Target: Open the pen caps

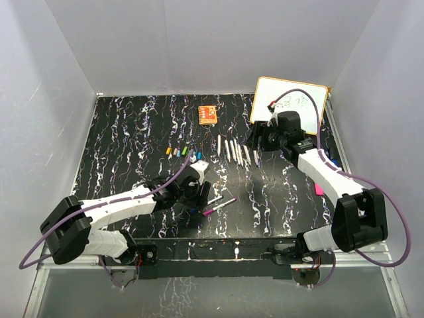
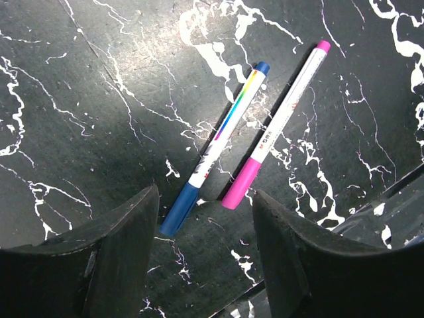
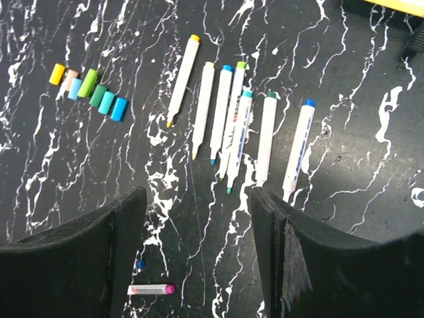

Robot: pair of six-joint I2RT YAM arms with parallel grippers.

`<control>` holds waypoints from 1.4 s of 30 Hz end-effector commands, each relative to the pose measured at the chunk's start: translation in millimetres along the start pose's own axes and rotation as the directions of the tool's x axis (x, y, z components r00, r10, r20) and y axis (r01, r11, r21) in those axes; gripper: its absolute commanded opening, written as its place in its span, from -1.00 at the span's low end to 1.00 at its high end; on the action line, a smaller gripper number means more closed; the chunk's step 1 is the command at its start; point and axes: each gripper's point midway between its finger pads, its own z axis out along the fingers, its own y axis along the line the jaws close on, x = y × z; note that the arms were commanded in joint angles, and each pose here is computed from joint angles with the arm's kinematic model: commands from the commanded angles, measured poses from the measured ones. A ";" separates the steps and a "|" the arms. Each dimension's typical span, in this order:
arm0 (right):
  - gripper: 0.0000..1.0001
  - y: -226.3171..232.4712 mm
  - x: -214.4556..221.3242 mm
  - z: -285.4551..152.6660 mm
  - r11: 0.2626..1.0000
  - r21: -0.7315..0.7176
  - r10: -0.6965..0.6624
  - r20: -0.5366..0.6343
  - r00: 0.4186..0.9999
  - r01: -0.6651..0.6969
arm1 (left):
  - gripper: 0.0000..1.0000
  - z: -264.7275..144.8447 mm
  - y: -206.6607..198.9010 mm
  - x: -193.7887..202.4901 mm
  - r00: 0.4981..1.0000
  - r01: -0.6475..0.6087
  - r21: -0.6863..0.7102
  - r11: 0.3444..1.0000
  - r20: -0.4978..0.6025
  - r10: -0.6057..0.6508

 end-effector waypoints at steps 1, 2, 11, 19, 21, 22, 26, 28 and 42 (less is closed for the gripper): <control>0.24 20.5 -27.6 -17.6 0.996 -0.084 -0.015 0.115 0.993 0.025 | 0.15 -9.4 10.4 3.2 0.999 0.027 -0.084 0.996 0.022 -0.025; 0.24 20.7 -27.2 -18.6 0.996 -0.085 -0.016 0.116 0.993 0.026 | 0.15 -9.4 12.4 5.0 1.000 0.025 -0.101 0.995 0.020 -0.023; 0.25 19.2 -23.0 -17.3 0.996 -0.083 -0.016 0.107 0.994 0.025 | 0.15 -3.4 19.6 14.0 0.999 -0.032 -0.203 0.979 0.003 0.034; 0.24 17.4 -20.9 -13.7 0.996 -0.081 -0.017 0.100 0.995 0.026 | 0.15 5.2 18.4 18.2 0.997 -0.071 -0.226 0.972 -0.013 0.070; 0.24 17.3 -20.5 -12.7 0.996 -0.082 -0.018 0.099 0.995 0.026 | 0.15 6.4 17.9 18.2 0.997 -0.075 -0.227 0.971 -0.011 0.074; 0.25 16.7 -20.1 -12.2 0.996 -0.081 -0.019 0.099 0.995 0.027 | 0.15 7.4 18.0 18.9 0.997 -0.078 -0.228 0.971 -0.012 0.077; 0.25 16.3 -18.7 -10.3 0.996 -0.081 -0.019 0.094 0.995 0.027 | 0.15 10.4 17.6 20.5 0.996 -0.088 -0.231 0.969 -0.020 0.086; 0.25 16.0 -18.4 -9.4 0.996 -0.082 -0.021 0.094 0.995 0.028 | 0.15 14.3 18.9 24.4 0.995 -0.096 -0.239 0.966 -0.035 0.090; 0.24 14.4 -15.1 -3.8 0.996 -0.085 -0.023 0.087 0.996 0.031 | 0.06 28.2 26.2 33.7 0.992 -0.113 -0.299 0.947 -0.081 0.093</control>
